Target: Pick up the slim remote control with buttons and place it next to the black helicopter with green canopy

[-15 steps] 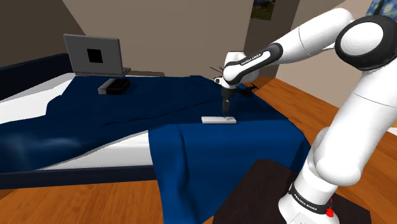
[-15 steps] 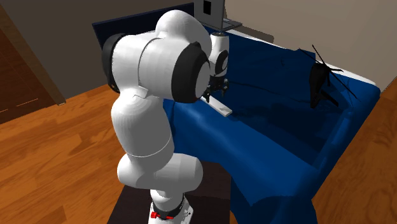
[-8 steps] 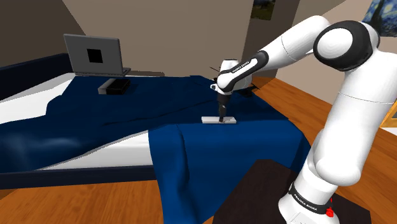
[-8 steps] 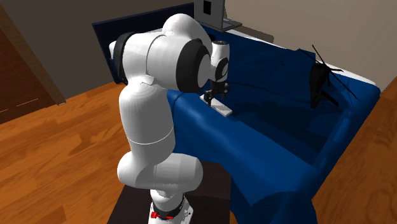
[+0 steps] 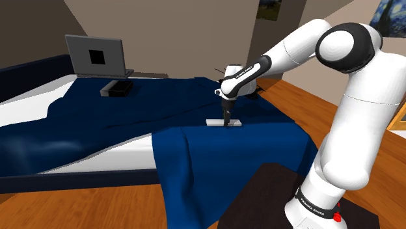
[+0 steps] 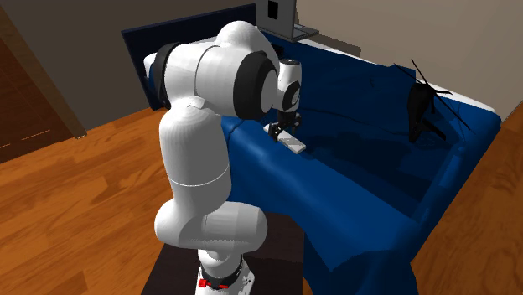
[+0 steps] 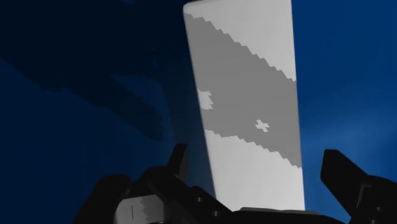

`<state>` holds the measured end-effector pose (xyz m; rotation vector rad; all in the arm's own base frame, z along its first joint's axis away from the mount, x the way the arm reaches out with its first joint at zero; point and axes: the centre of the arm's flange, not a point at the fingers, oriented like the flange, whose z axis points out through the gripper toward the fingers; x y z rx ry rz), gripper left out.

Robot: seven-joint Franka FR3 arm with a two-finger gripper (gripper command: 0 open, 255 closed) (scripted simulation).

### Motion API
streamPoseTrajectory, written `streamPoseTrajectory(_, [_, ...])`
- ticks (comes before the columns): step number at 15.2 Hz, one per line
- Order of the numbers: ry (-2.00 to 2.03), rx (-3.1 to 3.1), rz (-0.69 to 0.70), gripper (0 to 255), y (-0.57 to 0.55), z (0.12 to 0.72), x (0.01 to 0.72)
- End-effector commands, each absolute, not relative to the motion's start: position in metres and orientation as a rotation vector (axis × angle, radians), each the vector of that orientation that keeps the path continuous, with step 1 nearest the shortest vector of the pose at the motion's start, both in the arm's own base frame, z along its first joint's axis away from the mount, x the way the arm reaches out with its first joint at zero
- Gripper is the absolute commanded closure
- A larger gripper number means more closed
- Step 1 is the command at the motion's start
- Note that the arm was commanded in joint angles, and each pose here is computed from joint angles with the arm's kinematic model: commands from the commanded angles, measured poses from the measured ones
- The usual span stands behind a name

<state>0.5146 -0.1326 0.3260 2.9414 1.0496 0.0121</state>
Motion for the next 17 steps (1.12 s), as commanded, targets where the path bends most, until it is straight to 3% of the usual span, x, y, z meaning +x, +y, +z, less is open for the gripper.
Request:
streamPoseTrajectory(1, [1.05, 2.941, 0.012, 0, -0.133, 0.326, 0.515])
streamPoseTrajectory(2, [1.05, 2.941, 0.012, 0, -0.133, 0.326, 0.515])
streamPoseTrajectory(3, [1.05, 2.941, 0.012, 255, -0.133, 0.326, 0.515])
streamPoseTrajectory(17, [1.05, 2.941, 0.012, 255, -0.133, 0.352, 0.515])
